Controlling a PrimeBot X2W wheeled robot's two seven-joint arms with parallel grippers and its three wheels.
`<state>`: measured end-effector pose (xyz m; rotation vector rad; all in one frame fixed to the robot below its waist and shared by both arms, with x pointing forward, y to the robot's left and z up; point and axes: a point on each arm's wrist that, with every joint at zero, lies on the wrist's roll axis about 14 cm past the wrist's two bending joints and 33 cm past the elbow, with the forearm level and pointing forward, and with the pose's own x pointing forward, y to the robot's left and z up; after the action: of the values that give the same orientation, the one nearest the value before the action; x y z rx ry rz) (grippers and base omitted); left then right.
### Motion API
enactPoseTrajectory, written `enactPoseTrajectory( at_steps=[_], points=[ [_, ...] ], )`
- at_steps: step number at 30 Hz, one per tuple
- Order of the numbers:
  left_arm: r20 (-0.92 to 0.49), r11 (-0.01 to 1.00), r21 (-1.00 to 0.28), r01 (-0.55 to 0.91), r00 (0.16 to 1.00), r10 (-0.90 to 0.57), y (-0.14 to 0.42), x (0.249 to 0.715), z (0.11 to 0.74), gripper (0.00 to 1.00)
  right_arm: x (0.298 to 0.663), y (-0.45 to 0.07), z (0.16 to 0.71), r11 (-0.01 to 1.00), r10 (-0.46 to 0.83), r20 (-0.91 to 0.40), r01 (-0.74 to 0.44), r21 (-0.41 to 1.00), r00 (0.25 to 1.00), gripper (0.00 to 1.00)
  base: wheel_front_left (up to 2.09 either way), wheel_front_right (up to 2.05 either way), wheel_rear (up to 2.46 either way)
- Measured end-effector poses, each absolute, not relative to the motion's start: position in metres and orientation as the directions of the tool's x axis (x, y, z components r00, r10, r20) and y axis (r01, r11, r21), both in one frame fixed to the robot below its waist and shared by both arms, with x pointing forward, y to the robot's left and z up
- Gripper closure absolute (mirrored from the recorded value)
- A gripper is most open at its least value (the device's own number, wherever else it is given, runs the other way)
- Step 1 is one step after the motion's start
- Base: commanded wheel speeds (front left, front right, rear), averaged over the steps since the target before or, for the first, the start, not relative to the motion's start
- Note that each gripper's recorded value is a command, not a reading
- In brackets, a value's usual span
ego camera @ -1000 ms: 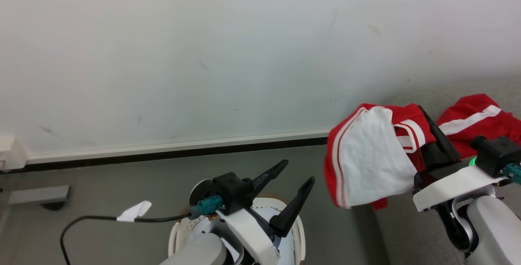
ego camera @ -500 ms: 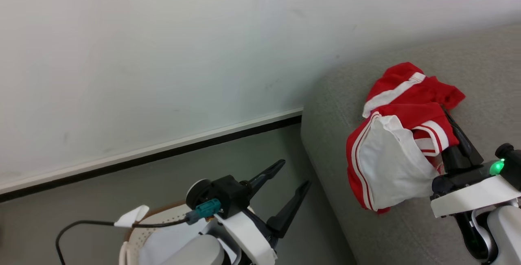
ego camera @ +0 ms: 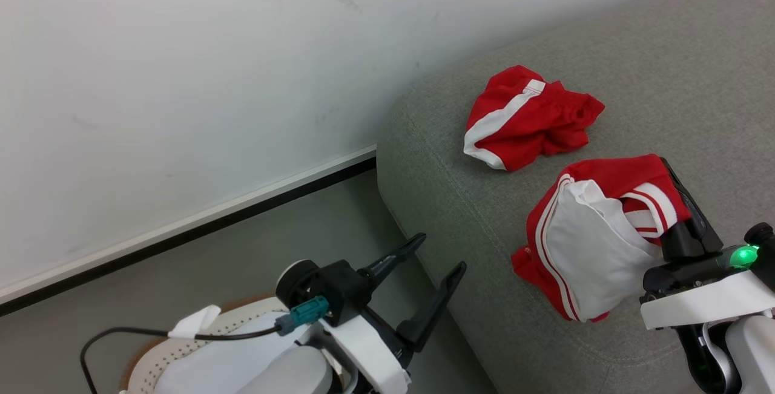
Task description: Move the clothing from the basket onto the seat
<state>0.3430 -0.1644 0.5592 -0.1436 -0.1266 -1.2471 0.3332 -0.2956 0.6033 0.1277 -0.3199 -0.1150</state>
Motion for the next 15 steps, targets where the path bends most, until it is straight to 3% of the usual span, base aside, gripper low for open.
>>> enactPoseTrajectory(
  at_steps=[9,15],
  points=[
    [0.158,0.289,-0.059,0.956,0.295,-0.942,-0.167,0.347,0.544,0.0,0.346,-0.309,0.614,0.989,-0.14,0.317,0.114,0.098,0.938,1.0,0.0,0.0,0.0],
    [0.137,0.309,-0.073,0.948,0.317,-0.938,-0.156,0.37,0.528,0.0,0.378,-0.329,0.645,0.991,-0.136,0.369,0.132,0.035,0.919,1.0,0.0,0.0,0.0]
  ],
)
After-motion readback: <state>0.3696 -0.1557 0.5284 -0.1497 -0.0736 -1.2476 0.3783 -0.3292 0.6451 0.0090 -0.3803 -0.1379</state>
